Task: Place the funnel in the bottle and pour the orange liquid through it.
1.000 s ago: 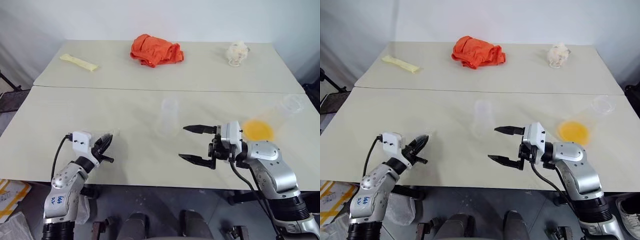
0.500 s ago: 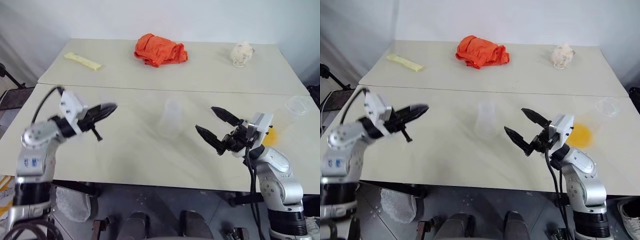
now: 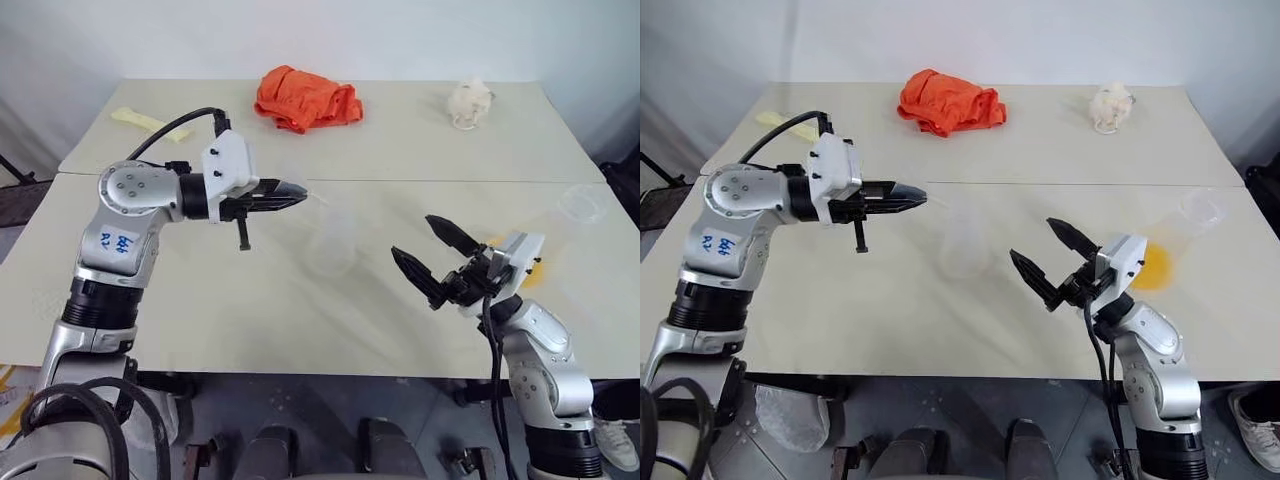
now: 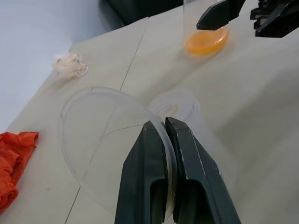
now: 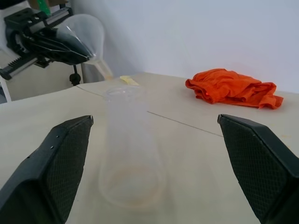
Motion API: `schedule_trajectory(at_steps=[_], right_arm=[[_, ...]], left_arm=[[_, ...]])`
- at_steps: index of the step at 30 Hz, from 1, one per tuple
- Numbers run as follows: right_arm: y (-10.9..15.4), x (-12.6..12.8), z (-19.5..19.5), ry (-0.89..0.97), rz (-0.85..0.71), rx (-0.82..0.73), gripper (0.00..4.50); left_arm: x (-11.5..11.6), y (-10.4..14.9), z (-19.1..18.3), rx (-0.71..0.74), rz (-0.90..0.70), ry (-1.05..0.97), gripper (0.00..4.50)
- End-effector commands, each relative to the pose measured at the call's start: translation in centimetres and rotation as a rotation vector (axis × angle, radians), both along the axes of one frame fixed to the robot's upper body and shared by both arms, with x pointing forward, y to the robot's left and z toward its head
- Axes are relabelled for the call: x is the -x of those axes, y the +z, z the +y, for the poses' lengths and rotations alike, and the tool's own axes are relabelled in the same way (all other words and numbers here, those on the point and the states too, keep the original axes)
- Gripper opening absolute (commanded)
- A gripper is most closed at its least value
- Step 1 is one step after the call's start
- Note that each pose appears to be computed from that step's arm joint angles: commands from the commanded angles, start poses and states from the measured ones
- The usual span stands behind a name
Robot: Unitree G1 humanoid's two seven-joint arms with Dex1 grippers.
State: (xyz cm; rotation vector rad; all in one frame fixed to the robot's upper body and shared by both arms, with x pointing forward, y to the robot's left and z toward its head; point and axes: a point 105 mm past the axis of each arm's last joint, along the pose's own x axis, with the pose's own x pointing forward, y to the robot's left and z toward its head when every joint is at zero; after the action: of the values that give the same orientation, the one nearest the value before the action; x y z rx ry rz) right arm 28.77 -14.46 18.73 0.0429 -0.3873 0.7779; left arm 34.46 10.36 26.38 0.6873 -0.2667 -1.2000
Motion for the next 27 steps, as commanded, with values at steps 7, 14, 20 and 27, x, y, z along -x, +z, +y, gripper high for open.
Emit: schedule_trajectory(at_steps=[7,14,20,27], right_arm=[[0.7,0.7,0.4,-0.003,-0.046,-0.015,4.5],[0.7,0.7,0.4,-0.007,-0.042,-0.019,4.5],[0.5,0.8,0.4,-0.011,-0.034,-0.019,4.5],[0.5,0.8,0.3,-0.017,-0.031,-0.02,4.5]], left_arm=[[-0.4,0.3,-1.5,-0.058,-0.039,-0.035,0.03],[-0.5,0.9,-3.2,-0.03,-0.016,-0.095,1.35],[0.3,1.7,-4.3,0.046,0.041,-0.168,3.29],[0.3,0.8,-3.8,0.035,0.075,-0.167,4.48]])
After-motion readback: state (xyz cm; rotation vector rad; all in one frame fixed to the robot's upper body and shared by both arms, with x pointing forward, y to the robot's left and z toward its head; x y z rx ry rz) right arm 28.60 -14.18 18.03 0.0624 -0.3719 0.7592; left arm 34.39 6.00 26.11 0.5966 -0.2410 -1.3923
